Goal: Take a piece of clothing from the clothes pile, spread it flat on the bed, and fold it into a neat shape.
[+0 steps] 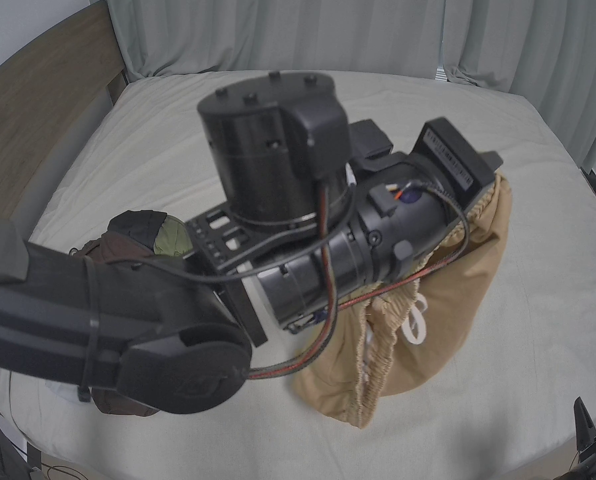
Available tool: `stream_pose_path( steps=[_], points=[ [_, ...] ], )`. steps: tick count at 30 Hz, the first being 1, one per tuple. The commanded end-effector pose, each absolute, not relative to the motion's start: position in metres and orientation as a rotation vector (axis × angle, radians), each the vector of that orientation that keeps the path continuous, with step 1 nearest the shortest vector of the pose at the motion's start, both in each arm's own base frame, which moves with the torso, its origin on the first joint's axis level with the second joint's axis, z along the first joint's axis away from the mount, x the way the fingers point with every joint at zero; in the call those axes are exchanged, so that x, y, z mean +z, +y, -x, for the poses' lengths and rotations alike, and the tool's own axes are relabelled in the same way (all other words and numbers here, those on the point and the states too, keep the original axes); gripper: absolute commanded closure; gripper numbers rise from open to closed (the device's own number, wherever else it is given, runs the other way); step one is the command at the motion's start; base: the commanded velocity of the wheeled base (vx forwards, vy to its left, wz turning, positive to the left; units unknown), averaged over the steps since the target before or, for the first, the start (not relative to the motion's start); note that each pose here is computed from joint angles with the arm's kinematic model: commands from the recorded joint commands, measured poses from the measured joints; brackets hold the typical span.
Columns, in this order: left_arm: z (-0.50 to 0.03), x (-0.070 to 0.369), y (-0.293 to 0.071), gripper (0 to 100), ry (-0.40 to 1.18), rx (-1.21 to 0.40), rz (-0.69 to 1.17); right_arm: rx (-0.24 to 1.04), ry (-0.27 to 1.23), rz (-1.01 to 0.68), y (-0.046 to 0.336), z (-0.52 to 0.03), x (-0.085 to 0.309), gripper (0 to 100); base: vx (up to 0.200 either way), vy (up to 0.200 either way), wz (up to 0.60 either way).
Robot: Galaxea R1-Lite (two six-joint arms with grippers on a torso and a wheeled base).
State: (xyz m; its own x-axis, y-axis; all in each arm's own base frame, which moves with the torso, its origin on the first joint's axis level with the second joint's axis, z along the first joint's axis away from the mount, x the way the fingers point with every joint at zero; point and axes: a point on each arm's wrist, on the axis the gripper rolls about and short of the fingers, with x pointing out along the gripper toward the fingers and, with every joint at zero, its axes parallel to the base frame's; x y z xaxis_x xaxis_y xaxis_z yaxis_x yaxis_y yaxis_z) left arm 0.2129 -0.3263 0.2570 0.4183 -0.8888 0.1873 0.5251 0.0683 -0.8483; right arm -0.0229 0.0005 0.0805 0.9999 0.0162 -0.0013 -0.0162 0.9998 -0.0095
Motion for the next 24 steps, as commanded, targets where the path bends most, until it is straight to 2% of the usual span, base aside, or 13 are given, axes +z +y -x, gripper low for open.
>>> stream_pose_path(
  steps=[1,5,7,16,24],
  points=[
    [-0.204,0.293,-0.323,100,0.386,-1.174,1.090,0.017,0.003,0.011,0.001,0.023,0.075,0,0.000,0.000,0.00],
    [-0.199,0.317,-0.318,100,0.408,-1.186,1.187,0.017,0.003,0.009,0.001,0.023,0.075,0,0.000,0.000,0.00],
    [-0.202,0.315,-0.315,100,0.411,-1.166,1.202,0.017,0.003,0.009,0.001,0.023,0.075,0,0.000,0.000,0.00],
    [-0.246,0.243,-0.269,100,0.432,-0.945,1.141,0.017,0.003,0.011,0.001,0.023,0.075,0,0.000,0.000,0.00],
    [-0.255,0.203,-0.243,100,0.397,-0.900,1.077,0.017,0.003,0.011,0.001,0.023,0.075,0,0.000,0.000,0.00]
  ],
)
